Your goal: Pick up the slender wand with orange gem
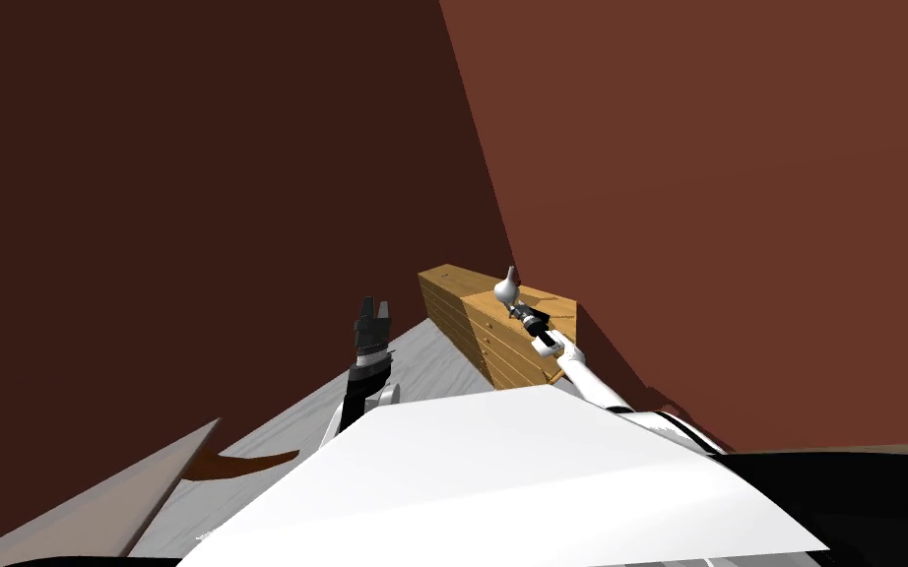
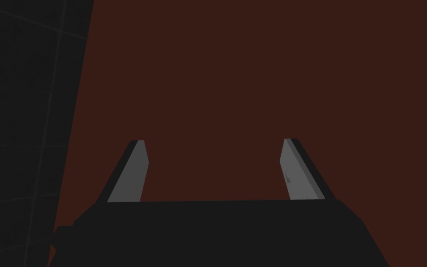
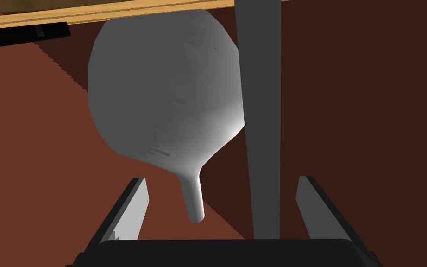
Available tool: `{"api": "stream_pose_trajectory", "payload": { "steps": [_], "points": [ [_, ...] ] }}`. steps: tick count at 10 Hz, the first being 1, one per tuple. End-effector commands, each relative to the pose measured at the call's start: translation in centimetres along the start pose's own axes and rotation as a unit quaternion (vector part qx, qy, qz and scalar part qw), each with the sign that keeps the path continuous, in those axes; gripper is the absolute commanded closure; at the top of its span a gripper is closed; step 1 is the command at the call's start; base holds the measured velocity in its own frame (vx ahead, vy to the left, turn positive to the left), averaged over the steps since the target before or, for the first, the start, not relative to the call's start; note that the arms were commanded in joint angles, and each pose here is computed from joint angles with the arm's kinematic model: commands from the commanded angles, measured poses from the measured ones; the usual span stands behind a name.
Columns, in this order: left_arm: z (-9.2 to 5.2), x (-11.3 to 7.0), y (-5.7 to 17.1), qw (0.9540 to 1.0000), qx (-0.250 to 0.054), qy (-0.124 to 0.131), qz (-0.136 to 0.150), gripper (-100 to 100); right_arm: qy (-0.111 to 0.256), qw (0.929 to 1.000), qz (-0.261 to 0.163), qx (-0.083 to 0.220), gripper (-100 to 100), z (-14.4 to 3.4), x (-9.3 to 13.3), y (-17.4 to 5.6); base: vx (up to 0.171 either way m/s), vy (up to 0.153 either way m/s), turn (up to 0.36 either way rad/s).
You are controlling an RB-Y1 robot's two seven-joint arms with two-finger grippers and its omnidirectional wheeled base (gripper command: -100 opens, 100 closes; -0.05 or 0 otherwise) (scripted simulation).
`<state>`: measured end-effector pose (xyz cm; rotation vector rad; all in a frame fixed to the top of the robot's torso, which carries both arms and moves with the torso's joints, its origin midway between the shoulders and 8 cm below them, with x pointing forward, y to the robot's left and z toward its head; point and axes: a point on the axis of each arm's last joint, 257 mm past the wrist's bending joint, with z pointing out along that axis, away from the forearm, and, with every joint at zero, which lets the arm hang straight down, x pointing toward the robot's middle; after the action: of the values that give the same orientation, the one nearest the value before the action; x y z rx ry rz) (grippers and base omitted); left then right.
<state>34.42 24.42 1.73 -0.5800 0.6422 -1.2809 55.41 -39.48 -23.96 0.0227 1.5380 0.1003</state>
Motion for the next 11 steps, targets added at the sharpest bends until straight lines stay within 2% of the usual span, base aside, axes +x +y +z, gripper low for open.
{"api": "stream_pose_trajectory", "payload": {
  "steps": [1,2,4,5,6,7,9,10,11],
  "points": [
    [0.0,0.0,0.0,1.0,0.0,0.0,0.0,0,-0.015,0.9997,-0.01,-0.017,-100,1.3,-1.8,-0.2,-0.02,0.113,-0.217],
    [0.0,0.0,0.0,1.0,0.0,0.0,0.0,0,-0.016,0.9997,-0.009,-0.015,-100,2.0,-2.1,-0.3,-0.003,0.066,0.017],
    [0.0,0.0,0.0,1.0,0.0,0.0,0.0,0,0.012,0.9999,-0.005,0.003,-100,1.2,0.6,-1.9,0.009,0.001,0.023],
    [0.0,0.0,0.0,1.0,0.0,0.0,0.0,0,-0.011,0.9995,-0.011,-0.027,-100,2.6,-1.9,-1.2,-0.002,0.059,-0.348],
    [0.0,0.0,0.0,1.0,0.0,0.0,0.0,0,-0.011,0.9995,-0.019,-0.022,-100,3.2,-2.7,-2.2,-0.01,0.107,-0.188],
    [0.0,0.0,0.0,1.0,0.0,0.0,0.0,0,-0.01,0.9996,-0.018,-0.018,-100,3.7,-2.7,-2.4,-0.012,0.069,0.014],
    [0.0,0.0,0.0,1.0,0.0,0.0,0.0,0,0.009,0.9998,-0.015,-0.004,-100,3.0,-0.9,-3.7,-0.002,0.005,0.015],
    [0.0,0.0,0.0,1.0,0.0,0.0,0.0,0,-0.011,0.9993,-0.023,-0.026,-100,4.3,-3.5,-3.6,-0.001,0.068,-0.366],
    [0.0,0.0,0.0,1.0,0.0,0.0,0.0,0,-0.015,0.9992,-0.031,-0.022,-100,4.8,-4.7,-4.4,-0.027,0.114,-0.187]
  ]
}}
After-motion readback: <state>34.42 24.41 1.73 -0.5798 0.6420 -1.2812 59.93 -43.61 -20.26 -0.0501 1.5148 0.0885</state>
